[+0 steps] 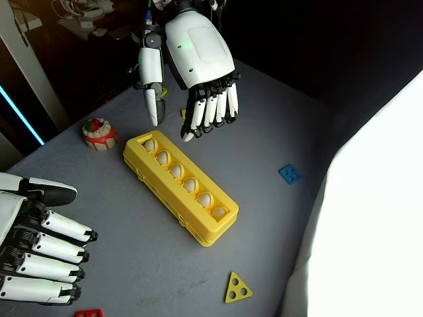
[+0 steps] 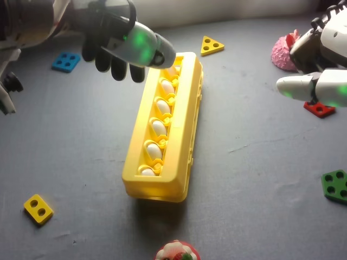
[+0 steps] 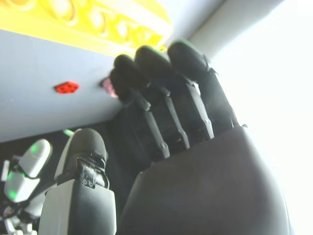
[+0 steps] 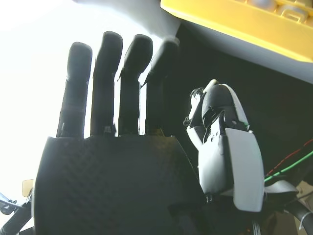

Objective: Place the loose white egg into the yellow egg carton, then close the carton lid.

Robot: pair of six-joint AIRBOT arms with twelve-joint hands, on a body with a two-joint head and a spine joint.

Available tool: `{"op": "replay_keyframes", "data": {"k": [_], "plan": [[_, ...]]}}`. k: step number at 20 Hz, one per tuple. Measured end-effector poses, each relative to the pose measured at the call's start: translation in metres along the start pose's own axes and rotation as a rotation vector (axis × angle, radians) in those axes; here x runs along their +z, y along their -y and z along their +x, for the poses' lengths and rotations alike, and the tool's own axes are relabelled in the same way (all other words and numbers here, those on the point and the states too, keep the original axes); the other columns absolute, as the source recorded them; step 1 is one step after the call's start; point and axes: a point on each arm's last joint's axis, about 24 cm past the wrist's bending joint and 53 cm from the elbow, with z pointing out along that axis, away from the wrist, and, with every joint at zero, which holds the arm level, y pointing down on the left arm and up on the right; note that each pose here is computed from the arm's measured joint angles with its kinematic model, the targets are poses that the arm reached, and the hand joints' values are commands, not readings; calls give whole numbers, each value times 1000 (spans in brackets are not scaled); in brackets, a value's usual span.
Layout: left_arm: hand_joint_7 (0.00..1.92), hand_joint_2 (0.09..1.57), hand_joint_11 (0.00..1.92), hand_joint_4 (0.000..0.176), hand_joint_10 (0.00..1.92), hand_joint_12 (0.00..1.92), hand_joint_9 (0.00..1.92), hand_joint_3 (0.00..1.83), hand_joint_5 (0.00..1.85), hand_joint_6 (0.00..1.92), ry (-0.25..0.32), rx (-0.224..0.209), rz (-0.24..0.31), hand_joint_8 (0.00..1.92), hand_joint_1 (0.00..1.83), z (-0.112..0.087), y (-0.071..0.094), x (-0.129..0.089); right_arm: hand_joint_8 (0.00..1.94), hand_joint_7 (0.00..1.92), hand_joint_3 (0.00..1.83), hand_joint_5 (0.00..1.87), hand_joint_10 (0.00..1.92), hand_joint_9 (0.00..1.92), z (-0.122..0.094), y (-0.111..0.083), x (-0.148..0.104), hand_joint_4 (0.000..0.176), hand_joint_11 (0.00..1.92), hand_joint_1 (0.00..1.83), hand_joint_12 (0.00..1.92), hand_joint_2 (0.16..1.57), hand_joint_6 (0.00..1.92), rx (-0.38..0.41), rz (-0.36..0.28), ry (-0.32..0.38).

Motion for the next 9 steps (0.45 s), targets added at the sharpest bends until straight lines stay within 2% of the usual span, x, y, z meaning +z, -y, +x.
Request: {"op": "replay_keyframes", "data": {"k": [1, 2, 3, 4, 6, 8, 9], "plan": [[1045, 1293, 836, 0, 1717, 1920, 978, 2, 872, 1490, 1, -4, 0, 1386, 162, -1, 0, 0, 1712, 1217, 7, 1040, 1921, 1201, 0, 0, 0, 0, 1032, 18, 1921, 1281, 1755, 0, 0, 0], [1046, 1289, 862, 0, 1745, 1921, 982, 0, 895, 1372, 4, -6, 0, 1390, 187, -3, -1, 0, 1778, 1241, 7, 1054, 1921, 1237, 0, 0, 0, 0, 1092, 3, 1921, 1288, 1845, 0, 0, 0], [1029, 1297, 884, 0, 1792, 1921, 974, 2, 860, 1426, 7, -6, 2, 1448, 183, -4, -2, 0, 1825, 1264, 5, 1075, 1921, 1279, 0, 0, 0, 0, 1156, 11, 1921, 1288, 1891, -1, 0, 0], [996, 1292, 917, 0, 1857, 1921, 979, 0, 826, 1616, 16, -6, -3, 1618, 217, -8, -4, 1, 1886, 1294, 5, 1108, 1921, 1330, 0, 0, 0, 0, 1253, 7, 1921, 1292, 1916, 0, 0, 1], [973, 1300, 891, 0, 1894, 1921, 957, 2, 823, 1652, 20, -4, -2, 1673, 188, -10, -5, 1, 1908, 1309, 3, 1126, 1921, 1360, -1, 0, 0, 0, 1280, 33, 1921, 1289, 1920, 0, 0, 2], [980, 1294, 899, 0, 1874, 1921, 961, 0, 840, 1513, 20, -6, 8, 1623, 233, -11, -3, 1, 1907, 1299, 3, 1122, 1921, 1359, -1, 0, 0, 0, 1293, 40, 1921, 1292, 1921, -1, -1, 4], [982, 1295, 917, 0, 1870, 1921, 969, 0, 849, 1543, 20, -5, 13, 1635, 222, -11, -2, 1, 1908, 1306, 2, 1131, 1921, 1366, -2, 0, 0, 0, 1319, 37, 1921, 1290, 1921, -1, -2, 7]]}}
